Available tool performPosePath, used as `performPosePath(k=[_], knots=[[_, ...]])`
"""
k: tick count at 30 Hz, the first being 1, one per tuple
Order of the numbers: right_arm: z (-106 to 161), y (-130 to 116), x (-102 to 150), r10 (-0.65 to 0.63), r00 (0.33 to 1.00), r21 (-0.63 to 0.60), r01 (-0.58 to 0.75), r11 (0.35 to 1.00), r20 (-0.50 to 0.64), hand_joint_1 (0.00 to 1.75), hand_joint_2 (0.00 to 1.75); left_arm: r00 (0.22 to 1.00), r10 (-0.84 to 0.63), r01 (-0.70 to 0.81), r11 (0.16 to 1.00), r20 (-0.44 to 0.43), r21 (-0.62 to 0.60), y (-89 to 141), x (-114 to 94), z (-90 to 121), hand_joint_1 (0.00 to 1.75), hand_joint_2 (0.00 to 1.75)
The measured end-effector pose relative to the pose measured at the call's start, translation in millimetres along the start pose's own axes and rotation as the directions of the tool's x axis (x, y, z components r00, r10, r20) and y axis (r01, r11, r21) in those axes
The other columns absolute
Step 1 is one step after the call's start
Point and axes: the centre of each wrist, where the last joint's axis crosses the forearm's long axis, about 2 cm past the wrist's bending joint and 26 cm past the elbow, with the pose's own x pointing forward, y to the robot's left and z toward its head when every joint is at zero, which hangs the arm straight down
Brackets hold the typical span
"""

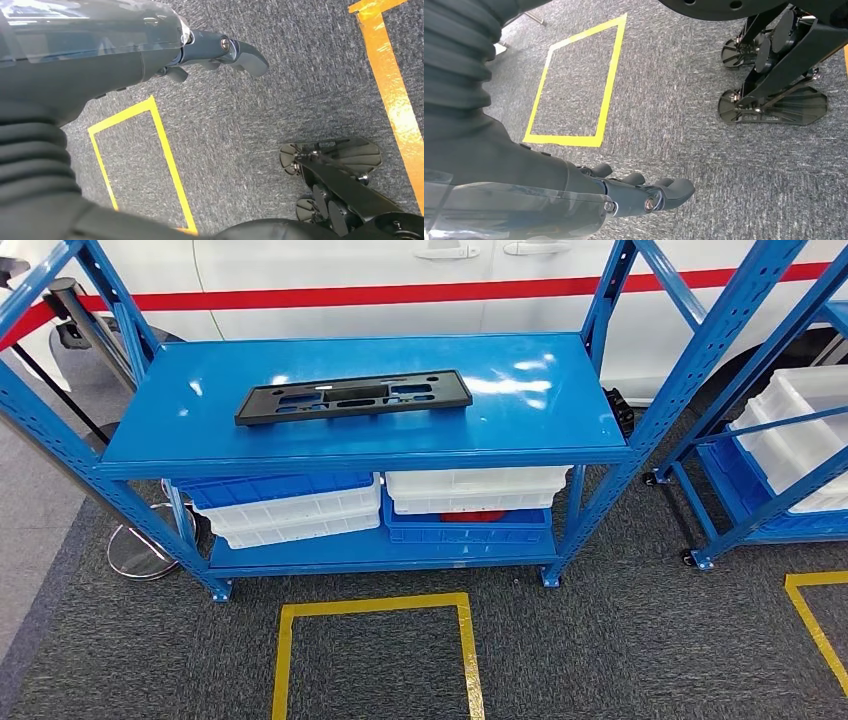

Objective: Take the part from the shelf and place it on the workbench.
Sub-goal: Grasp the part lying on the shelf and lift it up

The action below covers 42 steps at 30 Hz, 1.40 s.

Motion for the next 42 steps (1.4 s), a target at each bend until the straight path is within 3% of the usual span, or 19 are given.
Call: performPosePath(k=[35,39,42], knots=[[0.0,0.0,-0.2,0.000,1.000,0.000,0.000,1.000,-0.001,0.00,1.75,1.000,0.002,-0.002,1.000,0.000,0.001,0.2,0.0,0.0,0.00,1.75],[0.0,0.0,-0.2,0.000,1.000,0.000,0.000,1.000,-0.001,0.00,1.75,1.000,0.002,-0.002,1.000,0.000,0.001,0.2,0.0,0.0,0.00,0.00],[0.0,0.0,-0.2,0.000,1.000,0.000,0.000,1.000,-0.001,0.00,0.44,1.000,0.002,-0.002,1.000,0.000,0.001,0.2,0.0,0.0,0.00,0.00]])
